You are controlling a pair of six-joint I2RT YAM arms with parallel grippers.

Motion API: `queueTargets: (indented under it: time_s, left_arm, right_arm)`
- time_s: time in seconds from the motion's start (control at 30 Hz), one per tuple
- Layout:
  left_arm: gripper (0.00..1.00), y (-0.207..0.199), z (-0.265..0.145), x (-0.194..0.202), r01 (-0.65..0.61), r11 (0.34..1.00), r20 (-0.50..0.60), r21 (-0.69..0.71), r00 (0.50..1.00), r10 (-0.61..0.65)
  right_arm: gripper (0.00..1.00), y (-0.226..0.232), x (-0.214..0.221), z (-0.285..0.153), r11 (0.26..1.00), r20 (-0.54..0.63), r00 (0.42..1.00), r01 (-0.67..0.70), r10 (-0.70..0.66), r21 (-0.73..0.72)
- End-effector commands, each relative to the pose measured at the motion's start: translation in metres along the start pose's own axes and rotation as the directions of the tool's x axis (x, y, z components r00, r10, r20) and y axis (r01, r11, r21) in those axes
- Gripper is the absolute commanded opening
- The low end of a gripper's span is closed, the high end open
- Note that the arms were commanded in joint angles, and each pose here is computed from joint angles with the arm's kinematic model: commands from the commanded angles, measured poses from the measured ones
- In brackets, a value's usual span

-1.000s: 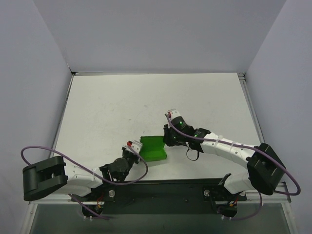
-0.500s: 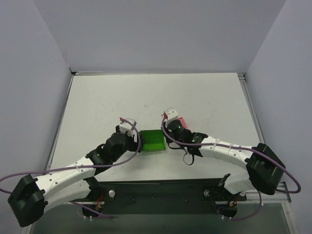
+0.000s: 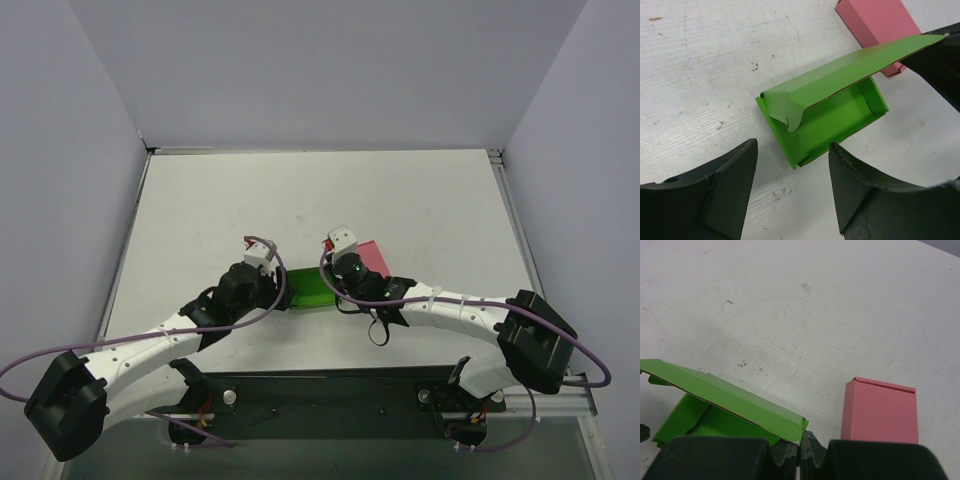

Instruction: Fold the paper box

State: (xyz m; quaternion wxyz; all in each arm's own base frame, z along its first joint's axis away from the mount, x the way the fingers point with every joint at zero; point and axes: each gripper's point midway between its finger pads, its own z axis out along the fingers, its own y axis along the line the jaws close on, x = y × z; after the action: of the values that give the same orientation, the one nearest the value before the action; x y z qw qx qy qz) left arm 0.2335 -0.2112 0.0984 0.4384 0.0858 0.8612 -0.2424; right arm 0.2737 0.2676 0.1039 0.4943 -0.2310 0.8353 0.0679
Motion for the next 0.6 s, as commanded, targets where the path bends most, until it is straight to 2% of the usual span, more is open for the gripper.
queueTargets:
  time_s: [0.0, 0.17, 0.3, 0.57]
  left_arm:
    - [0.68, -0.008, 0.002, -0.034, -0.035, 0.999, 0.117, 0.016, 0.993, 0.033]
    - [0.66, -0.005, 0.005, -0.042, -0.071, 0.997, 0.139, -0.015, 0.988, 0.073]
    - [0.51, -0.004, 0.011, -0.046, -0.101, 0.994, 0.143, -0.03, 0.984, 0.104]
    - [0.5, -0.004, 0.017, -0.056, -0.114, 0.992, 0.178, -0.05, 0.976, 0.121]
  right_arm:
    - [0.0, 0.001, -0.024, 0.001, 0.999, 0.054, 0.999, -0.008, 0.006, 0.033]
    - [0.0, 0.005, -0.023, 0.003, 1.0, 0.045, 0.999, -0.001, 0.0, 0.026]
    - [0.0, 0.005, -0.023, 0.001, 1.0, 0.046, 0.999, -0.003, 0.001, 0.026]
    - [0.0, 0.005, -0.022, -0.001, 1.0, 0.047, 0.999, -0.003, 0.002, 0.024]
